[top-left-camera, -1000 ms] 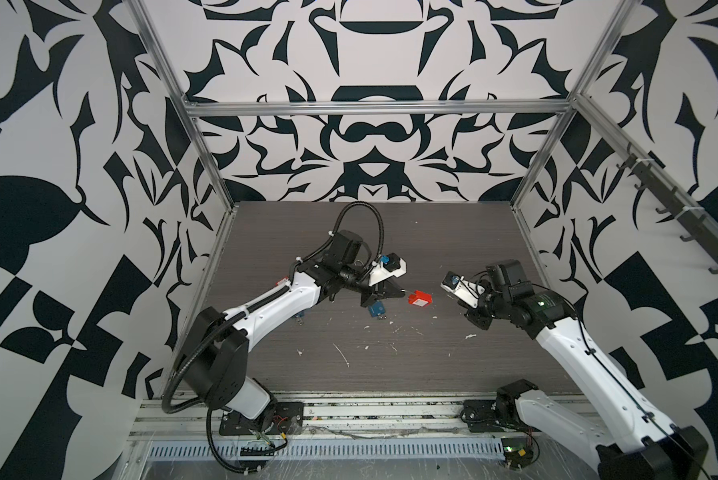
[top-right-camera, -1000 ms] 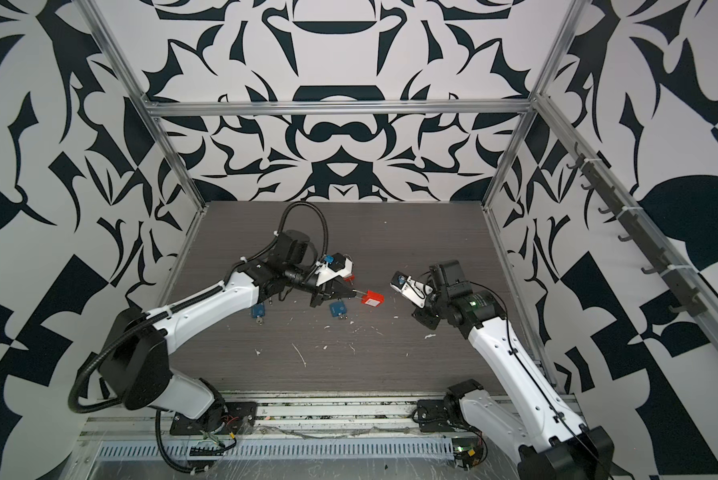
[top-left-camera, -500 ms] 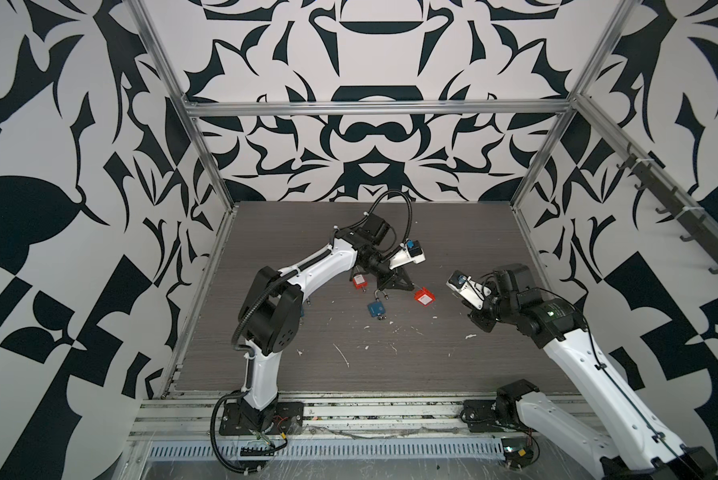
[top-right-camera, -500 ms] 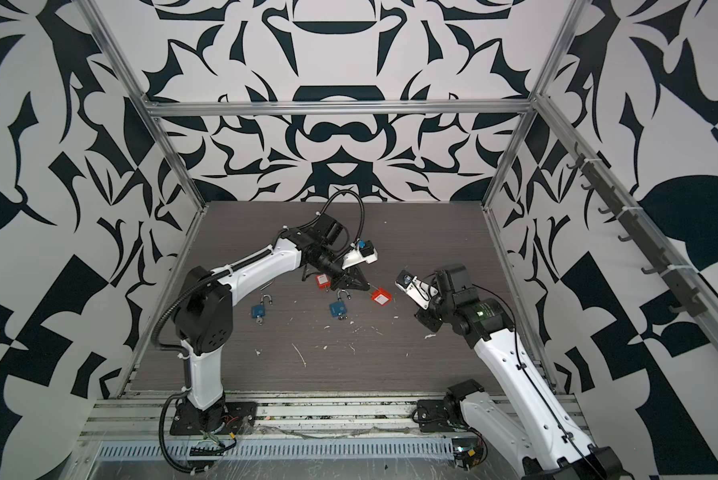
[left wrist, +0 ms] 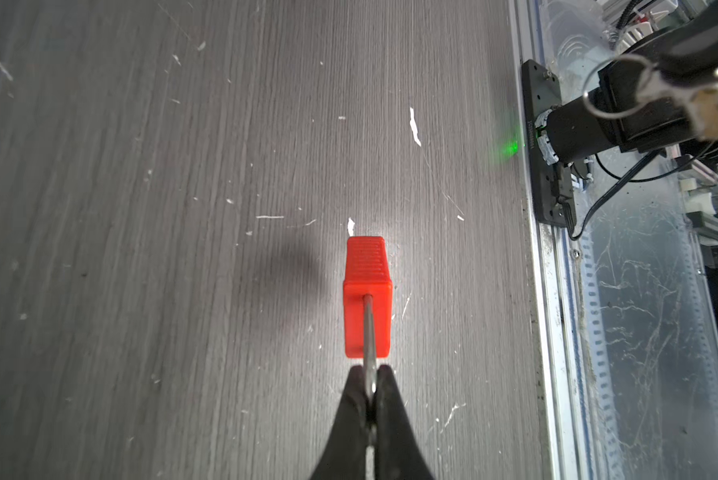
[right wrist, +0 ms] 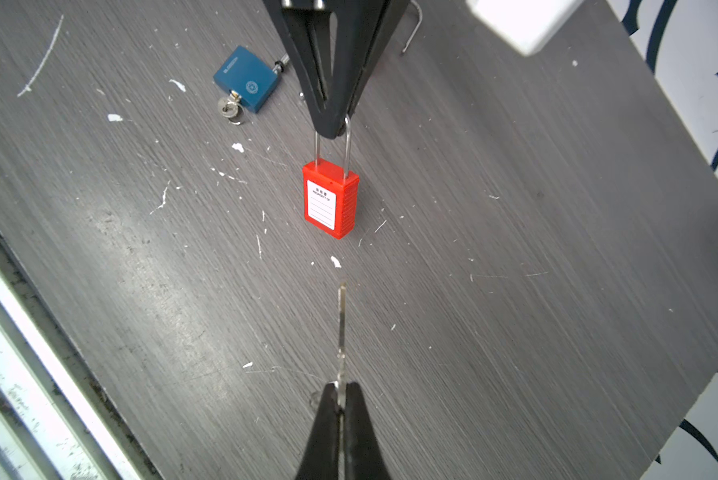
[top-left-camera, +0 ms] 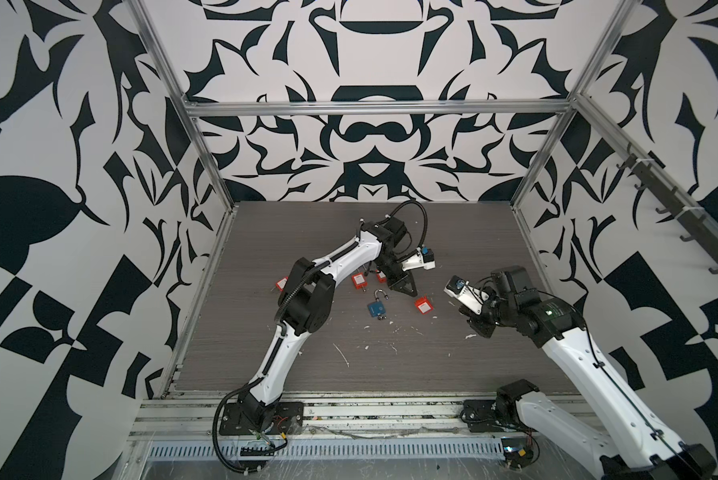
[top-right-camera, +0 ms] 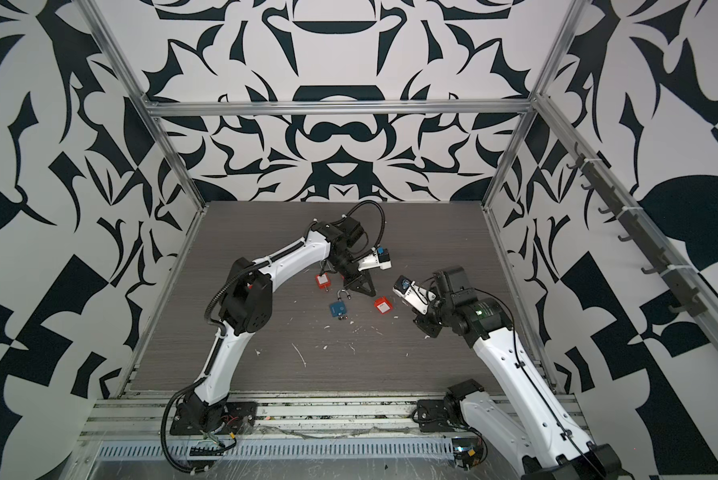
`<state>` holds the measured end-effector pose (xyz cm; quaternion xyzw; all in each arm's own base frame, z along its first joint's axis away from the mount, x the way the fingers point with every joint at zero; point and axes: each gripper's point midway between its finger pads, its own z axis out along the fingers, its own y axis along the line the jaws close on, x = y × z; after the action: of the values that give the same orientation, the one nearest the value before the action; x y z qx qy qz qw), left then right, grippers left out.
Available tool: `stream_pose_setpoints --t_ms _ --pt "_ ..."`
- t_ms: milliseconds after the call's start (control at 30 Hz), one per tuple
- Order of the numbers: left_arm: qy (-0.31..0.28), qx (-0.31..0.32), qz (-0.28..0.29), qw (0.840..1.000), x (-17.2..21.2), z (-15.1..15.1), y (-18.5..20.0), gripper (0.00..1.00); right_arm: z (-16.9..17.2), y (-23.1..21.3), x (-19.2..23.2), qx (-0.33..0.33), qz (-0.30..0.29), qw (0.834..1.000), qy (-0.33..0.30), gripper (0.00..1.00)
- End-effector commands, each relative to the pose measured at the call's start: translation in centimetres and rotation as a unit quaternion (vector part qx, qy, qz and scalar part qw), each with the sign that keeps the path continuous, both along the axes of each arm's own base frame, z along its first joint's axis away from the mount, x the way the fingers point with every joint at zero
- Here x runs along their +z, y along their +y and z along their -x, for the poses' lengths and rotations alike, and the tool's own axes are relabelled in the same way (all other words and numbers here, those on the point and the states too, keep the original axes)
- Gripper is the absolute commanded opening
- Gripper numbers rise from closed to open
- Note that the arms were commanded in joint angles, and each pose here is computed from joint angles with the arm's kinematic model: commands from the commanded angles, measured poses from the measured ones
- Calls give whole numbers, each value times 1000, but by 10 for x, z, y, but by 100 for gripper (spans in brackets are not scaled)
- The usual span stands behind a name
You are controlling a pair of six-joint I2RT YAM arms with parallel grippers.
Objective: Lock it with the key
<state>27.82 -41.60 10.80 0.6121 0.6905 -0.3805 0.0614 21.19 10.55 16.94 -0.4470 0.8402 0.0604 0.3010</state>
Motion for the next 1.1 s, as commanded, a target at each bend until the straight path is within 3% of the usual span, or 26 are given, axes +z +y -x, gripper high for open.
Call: stream_pose_setpoints --t_ms 0,167,667,900,1067 --pt "44 -18 -22 999 2 17 7 0 7 4 -2 8 -13 1000 17 0" --pt "77 -29 -52 995 -7 27 8 0 8 6 -4 9 -18 999 26 0" --pt "71 -14 -74 995 -37 23 -11 4 7 10 -8 2 -37 999 26 0" --pt "36 -3 -96 995 -55 18 -19 11 6 10 -11 -1 -38 999 20 0" --pt "11 7 -111 994 -66 10 -23 12 4 10 -11 -6 -42 999 12 0"
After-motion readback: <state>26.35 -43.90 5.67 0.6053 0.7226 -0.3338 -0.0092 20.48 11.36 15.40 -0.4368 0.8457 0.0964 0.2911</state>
